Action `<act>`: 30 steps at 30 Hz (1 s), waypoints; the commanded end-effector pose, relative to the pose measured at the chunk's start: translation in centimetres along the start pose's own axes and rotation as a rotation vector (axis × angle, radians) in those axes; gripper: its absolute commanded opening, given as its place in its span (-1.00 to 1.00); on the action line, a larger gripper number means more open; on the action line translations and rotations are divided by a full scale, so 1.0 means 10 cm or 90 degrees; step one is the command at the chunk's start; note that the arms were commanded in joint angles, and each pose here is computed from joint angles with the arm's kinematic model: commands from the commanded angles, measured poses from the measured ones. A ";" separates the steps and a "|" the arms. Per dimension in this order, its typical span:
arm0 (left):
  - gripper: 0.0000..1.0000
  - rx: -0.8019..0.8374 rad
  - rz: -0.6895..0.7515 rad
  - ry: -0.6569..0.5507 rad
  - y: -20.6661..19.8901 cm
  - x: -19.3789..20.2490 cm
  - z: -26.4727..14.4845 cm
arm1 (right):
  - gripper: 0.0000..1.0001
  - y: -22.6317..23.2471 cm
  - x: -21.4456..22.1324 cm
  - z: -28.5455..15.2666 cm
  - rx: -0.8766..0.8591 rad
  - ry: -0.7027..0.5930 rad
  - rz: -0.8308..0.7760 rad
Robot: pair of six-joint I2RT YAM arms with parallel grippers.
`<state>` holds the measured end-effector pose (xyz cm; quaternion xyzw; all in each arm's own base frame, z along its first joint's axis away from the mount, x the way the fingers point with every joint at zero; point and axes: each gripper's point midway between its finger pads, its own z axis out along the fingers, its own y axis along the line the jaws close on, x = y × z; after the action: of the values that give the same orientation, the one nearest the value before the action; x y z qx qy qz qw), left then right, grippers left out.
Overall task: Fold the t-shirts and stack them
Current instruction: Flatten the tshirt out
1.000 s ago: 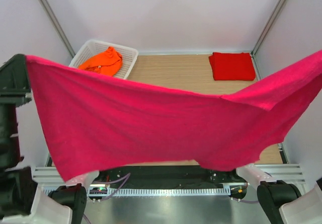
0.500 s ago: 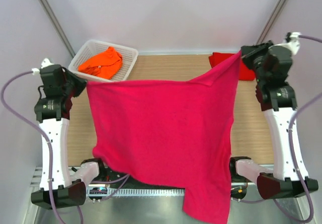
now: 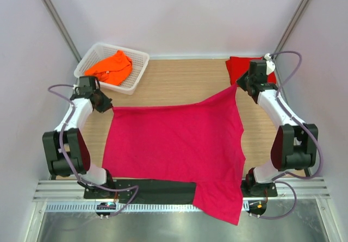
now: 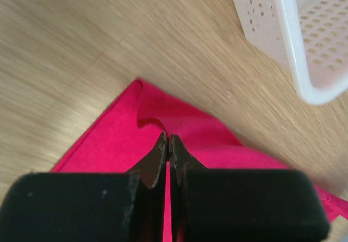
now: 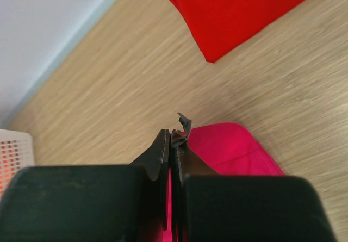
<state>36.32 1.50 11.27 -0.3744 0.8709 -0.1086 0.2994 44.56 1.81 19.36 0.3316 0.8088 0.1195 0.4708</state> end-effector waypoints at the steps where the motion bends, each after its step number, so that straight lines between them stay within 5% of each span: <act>1: -0.99 0.069 0.033 -0.082 -0.42 -0.54 0.06 | -0.98 0.28 -0.31 0.09 -0.047 -0.063 -0.016; 11: -0.99 0.087 0.056 -0.031 -0.61 -0.61 0.39 | -0.98 0.28 -0.29 0.30 0.001 -0.018 -0.034; 30: -0.99 0.013 0.130 0.085 -0.15 -0.08 0.19 | -0.98 -0.30 0.15 -0.74 0.085 0.092 -0.054</act>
<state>40.08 1.03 10.12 -0.2912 0.9138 -0.1176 0.2577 39.28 1.62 21.15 0.3166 0.8531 0.0805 0.4069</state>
